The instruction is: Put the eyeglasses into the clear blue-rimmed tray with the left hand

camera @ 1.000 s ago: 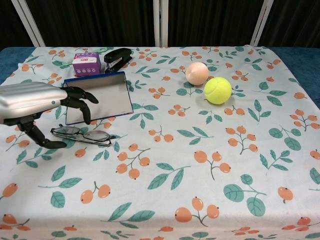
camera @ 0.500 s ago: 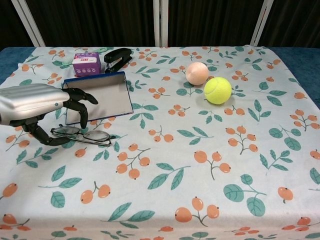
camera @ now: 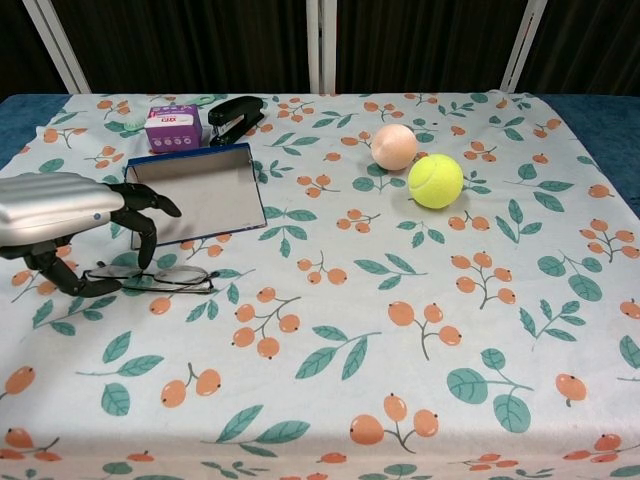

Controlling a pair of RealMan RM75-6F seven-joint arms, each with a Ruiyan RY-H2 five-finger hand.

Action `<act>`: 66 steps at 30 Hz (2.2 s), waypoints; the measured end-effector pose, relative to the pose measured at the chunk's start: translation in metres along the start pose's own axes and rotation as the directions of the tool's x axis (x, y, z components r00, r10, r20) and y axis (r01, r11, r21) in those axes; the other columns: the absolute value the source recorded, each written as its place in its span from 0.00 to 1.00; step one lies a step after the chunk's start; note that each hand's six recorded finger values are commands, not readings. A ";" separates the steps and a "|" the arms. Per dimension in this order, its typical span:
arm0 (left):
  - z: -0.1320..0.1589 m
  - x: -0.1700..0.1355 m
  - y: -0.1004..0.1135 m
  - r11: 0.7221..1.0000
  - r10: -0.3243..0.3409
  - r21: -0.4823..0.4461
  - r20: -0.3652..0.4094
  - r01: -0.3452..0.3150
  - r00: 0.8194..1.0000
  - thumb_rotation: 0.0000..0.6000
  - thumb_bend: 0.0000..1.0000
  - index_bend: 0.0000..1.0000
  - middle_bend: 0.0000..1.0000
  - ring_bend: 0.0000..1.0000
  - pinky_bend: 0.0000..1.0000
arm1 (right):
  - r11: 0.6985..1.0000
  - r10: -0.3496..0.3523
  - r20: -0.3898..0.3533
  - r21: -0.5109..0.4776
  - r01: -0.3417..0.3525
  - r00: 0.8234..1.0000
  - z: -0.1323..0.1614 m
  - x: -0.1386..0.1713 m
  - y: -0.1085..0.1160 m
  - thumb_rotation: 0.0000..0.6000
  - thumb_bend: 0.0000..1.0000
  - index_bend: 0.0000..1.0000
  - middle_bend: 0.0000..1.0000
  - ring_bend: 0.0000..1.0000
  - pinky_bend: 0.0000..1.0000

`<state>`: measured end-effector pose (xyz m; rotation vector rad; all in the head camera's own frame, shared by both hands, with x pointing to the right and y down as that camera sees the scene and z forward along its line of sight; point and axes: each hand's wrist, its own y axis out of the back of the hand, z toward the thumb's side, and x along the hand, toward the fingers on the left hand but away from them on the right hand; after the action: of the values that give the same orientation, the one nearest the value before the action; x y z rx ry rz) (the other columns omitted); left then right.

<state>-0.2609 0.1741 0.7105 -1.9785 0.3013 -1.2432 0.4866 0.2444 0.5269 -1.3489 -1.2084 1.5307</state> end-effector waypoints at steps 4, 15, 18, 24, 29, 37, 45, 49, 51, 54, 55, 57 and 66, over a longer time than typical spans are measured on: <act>-0.003 -0.006 0.000 1.000 -0.019 -0.010 -0.009 0.019 1.000 0.74 0.44 0.50 0.09 0.05 0.18 | 1.000 -0.001 -0.001 0.001 0.001 1.000 0.000 0.000 0.000 1.00 0.23 0.00 0.00 0.00 0.00; -0.009 -0.027 -0.003 0.996 -0.083 -0.029 -0.034 0.082 0.996 0.63 0.46 0.51 0.08 0.05 0.18 | 1.000 0.004 -0.006 0.001 -0.004 1.000 0.002 0.000 -0.002 1.00 0.23 0.00 0.00 0.00 0.00; -0.006 -0.030 -0.005 0.995 -0.090 -0.043 -0.033 0.089 0.995 0.63 0.46 0.51 0.08 0.05 0.18 | 1.000 0.003 -0.008 0.001 -0.003 1.000 0.002 0.000 -0.001 1.00 0.23 0.00 0.00 0.00 0.00; 0.003 -0.037 -0.006 0.994 -0.092 -0.067 -0.018 0.091 0.996 0.59 0.45 0.49 0.07 0.05 0.18 | 1.000 0.000 -0.009 0.003 0.000 1.000 0.003 0.000 -0.001 1.00 0.23 0.00 0.00 0.00 0.00; 0.010 -0.041 -0.004 0.995 -0.081 -0.055 -0.008 0.081 0.997 0.57 0.43 0.36 0.05 0.05 0.18 | 1.000 0.001 -0.007 0.002 0.000 1.000 0.002 0.001 -0.001 1.00 0.23 0.00 0.00 0.00 0.00; 0.017 -0.045 -0.004 0.995 -0.088 -0.047 0.002 0.088 0.996 0.57 0.23 0.24 0.04 0.05 0.18 | 1.000 0.000 -0.005 0.000 0.000 1.000 0.000 0.002 -0.001 1.00 0.23 0.00 0.00 0.00 0.00; -0.002 -0.049 0.008 0.997 -0.071 -0.005 -0.033 0.071 0.997 0.10 0.45 0.33 0.04 0.05 0.18 | 1.000 -0.009 -0.001 -0.002 0.009 1.000 -0.003 0.002 0.002 1.00 0.23 0.00 0.00 0.00 0.00; -0.011 -0.059 0.001 0.990 -0.139 0.011 -0.042 0.140 0.989 0.00 0.59 0.37 0.04 0.04 0.18 | 1.000 -0.009 0.001 -0.005 0.009 1.000 -0.005 0.002 0.002 1.00 0.23 0.00 0.00 0.00 0.00; -0.016 -0.066 -0.006 0.982 -0.185 0.019 -0.045 0.186 0.982 0.00 0.61 0.38 0.04 0.04 0.18 | 1.000 -0.007 0.000 -0.005 0.007 1.000 -0.005 0.002 0.001 1.00 0.23 0.00 0.00 0.00 0.00; -0.016 -0.073 -0.011 0.977 -0.211 0.018 -0.039 0.212 0.977 0.00 0.62 0.36 0.02 0.03 0.18 | 1.000 -0.006 -0.003 -0.004 0.006 1.000 -0.004 0.002 0.001 1.00 0.23 0.00 0.00 0.00 0.00; -0.014 -0.074 -0.012 0.977 -0.210 0.015 -0.035 0.211 0.977 0.00 0.62 0.34 0.01 0.03 0.18 | 1.000 -0.006 -0.004 -0.002 0.006 1.000 -0.004 0.002 0.000 1.00 0.23 0.00 0.00 0.00 0.00; -0.011 -0.075 -0.012 0.980 -0.198 0.005 -0.024 0.198 0.980 0.00 0.62 0.31 0.00 0.03 0.18 | 1.000 -0.006 -0.005 -0.001 0.006 1.000 -0.004 0.001 0.001 1.00 0.23 0.00 0.00 0.00 0.00; 0.006 -0.078 -0.020 0.982 -0.186 -0.015 0.027 0.186 0.982 0.00 0.62 0.32 0.00 0.03 0.18 | 1.000 -0.005 -0.011 0.003 0.005 1.000 0.000 0.001 0.001 1.00 0.23 0.00 0.00 0.00 0.00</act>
<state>-0.2985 0.2338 0.6716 -2.0738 0.1164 -1.3337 0.4866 0.2448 0.5258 -1.3498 -1.2010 1.5192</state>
